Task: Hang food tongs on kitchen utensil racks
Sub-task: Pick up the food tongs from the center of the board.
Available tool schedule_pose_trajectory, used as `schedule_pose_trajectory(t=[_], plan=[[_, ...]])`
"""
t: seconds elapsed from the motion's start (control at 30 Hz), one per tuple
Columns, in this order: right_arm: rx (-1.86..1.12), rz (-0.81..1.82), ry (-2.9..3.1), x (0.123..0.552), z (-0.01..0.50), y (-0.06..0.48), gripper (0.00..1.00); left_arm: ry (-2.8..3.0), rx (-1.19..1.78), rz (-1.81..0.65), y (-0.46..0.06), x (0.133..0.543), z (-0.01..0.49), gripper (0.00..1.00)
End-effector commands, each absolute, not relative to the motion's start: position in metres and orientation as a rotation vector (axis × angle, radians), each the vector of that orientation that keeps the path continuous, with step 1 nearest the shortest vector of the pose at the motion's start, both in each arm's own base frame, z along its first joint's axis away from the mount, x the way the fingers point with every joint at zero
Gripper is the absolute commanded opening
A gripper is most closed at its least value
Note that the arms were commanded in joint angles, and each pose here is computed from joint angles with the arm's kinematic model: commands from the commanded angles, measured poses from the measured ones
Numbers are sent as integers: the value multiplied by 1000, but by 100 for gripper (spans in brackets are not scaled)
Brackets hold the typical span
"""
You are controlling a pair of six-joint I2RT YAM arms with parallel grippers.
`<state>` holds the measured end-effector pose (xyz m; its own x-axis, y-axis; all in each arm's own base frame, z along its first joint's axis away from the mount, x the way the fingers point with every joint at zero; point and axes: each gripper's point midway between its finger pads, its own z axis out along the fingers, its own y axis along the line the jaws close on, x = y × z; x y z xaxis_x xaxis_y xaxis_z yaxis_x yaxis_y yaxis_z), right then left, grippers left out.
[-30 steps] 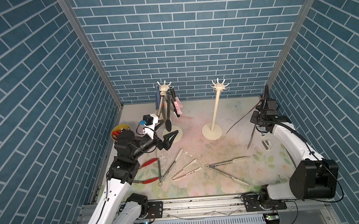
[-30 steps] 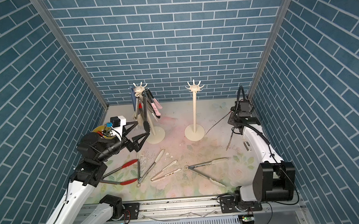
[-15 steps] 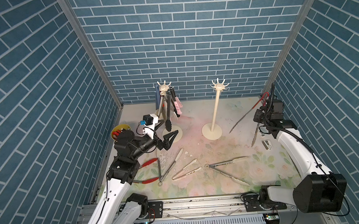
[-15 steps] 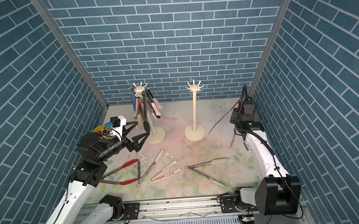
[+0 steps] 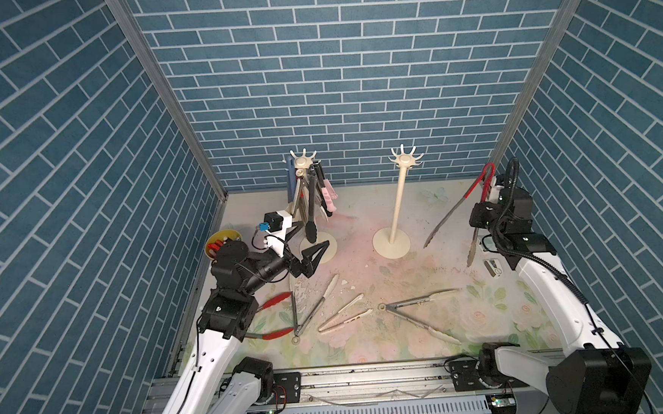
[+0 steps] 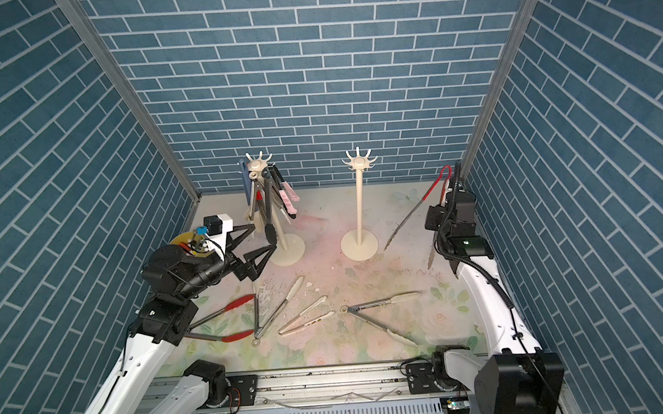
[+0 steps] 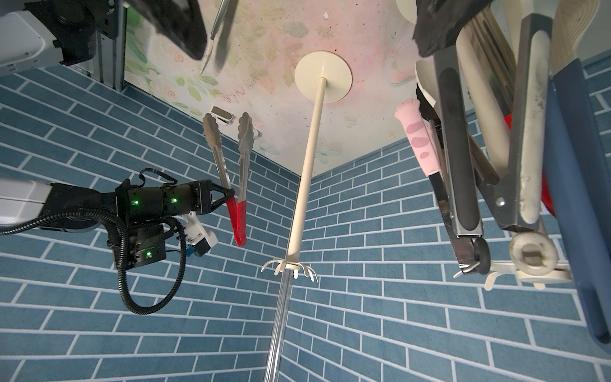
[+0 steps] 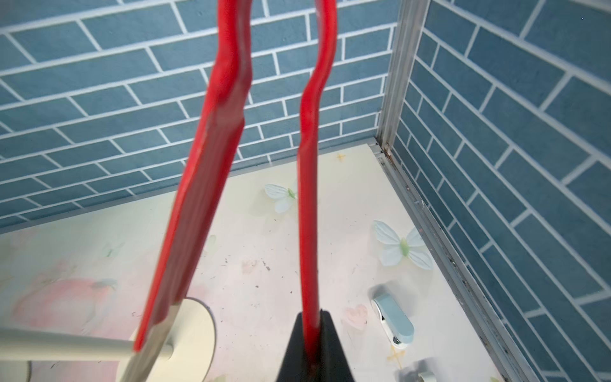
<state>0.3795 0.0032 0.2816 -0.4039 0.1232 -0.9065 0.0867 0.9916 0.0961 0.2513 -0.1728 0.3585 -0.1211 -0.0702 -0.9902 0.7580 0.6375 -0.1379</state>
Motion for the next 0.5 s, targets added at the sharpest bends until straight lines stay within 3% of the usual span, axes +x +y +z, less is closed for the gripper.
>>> schedule_pose_trajectory(t=[0.0, 0.47], plan=[[1, 95, 1854, 378, 318, 21, 0, 1511, 605, -771, -173, 248, 368, 99], [-263, 170, 1743, 363, 340, 68, 0, 1514, 603, -772, -173, 248, 367, 99]])
